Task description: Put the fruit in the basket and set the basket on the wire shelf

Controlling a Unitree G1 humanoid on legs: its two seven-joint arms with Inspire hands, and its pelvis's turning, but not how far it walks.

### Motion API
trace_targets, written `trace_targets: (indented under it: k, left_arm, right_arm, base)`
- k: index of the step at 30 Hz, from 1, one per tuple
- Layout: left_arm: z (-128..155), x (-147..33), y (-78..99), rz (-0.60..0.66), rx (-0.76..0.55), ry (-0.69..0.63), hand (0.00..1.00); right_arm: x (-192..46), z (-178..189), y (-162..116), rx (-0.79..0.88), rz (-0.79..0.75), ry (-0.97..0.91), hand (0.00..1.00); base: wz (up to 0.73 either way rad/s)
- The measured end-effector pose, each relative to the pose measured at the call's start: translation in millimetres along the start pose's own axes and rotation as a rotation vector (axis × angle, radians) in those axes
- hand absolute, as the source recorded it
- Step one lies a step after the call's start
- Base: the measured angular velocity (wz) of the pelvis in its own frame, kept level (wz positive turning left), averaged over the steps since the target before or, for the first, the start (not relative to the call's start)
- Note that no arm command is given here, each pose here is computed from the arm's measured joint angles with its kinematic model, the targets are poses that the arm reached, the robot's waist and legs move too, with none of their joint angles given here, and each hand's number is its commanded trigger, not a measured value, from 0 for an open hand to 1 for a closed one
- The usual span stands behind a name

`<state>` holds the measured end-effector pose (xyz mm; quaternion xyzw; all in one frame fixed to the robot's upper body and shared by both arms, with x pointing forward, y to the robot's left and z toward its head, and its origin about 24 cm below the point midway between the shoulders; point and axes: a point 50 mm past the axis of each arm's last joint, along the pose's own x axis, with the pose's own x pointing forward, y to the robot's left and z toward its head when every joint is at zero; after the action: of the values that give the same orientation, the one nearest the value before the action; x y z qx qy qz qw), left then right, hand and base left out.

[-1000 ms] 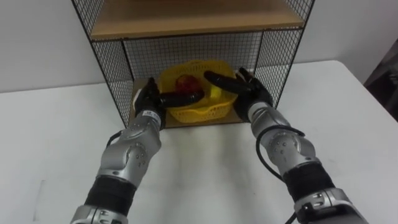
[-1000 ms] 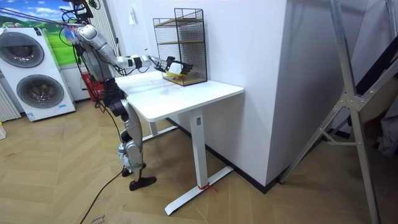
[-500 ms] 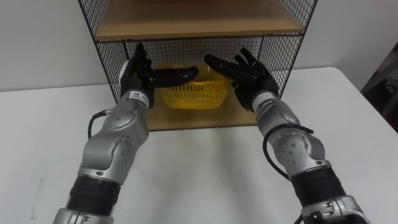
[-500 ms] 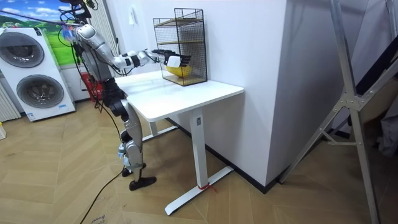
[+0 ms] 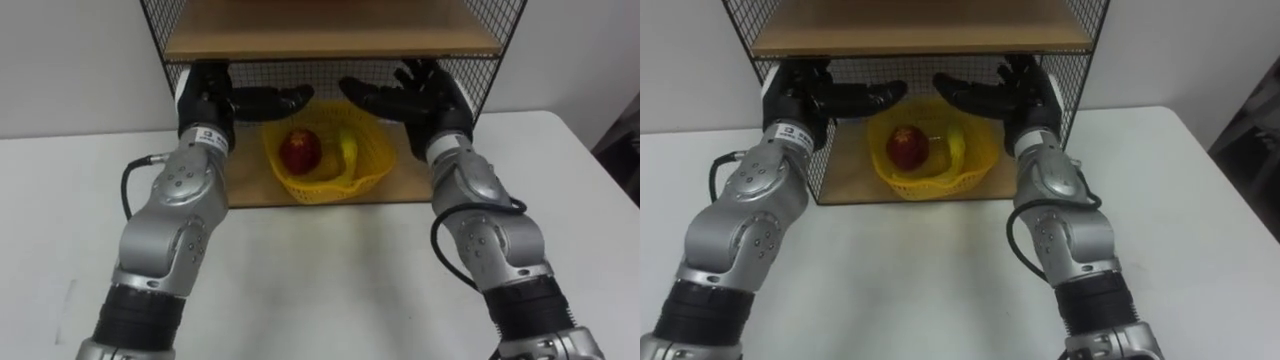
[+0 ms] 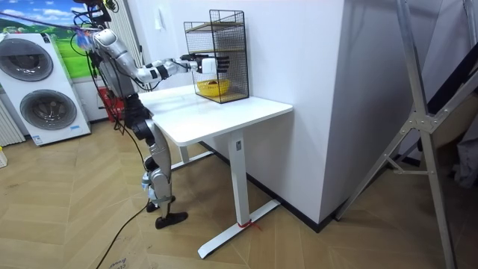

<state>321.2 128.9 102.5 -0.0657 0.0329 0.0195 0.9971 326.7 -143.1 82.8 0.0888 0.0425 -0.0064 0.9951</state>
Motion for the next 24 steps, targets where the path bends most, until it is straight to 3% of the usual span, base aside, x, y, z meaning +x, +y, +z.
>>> trace_targets:
  k: [6,15,24]
  left_arm:
    - [-3.5,-2.3,0.4,-0.027,0.007,0.009,0.0]
    - [-38.4,-19.0,15.8,-0.007,-0.001,0.119,0.0]
    - [-30.0,-37.5,17.8,-0.089,-0.022,0.03,0.0]
  right_arm:
    - [-4.0,1.5,-5.3,-0.045,0.023,-0.012,0.0]
    - [-15.5,-14.9,-15.3,-0.041,0.02,0.033,0.0]
    - [-38.9,-3.6,-12.2,-0.051,0.078,-0.055,0.0]
  base:
    - [0.0]
    - [0.0]
    - [0.0]
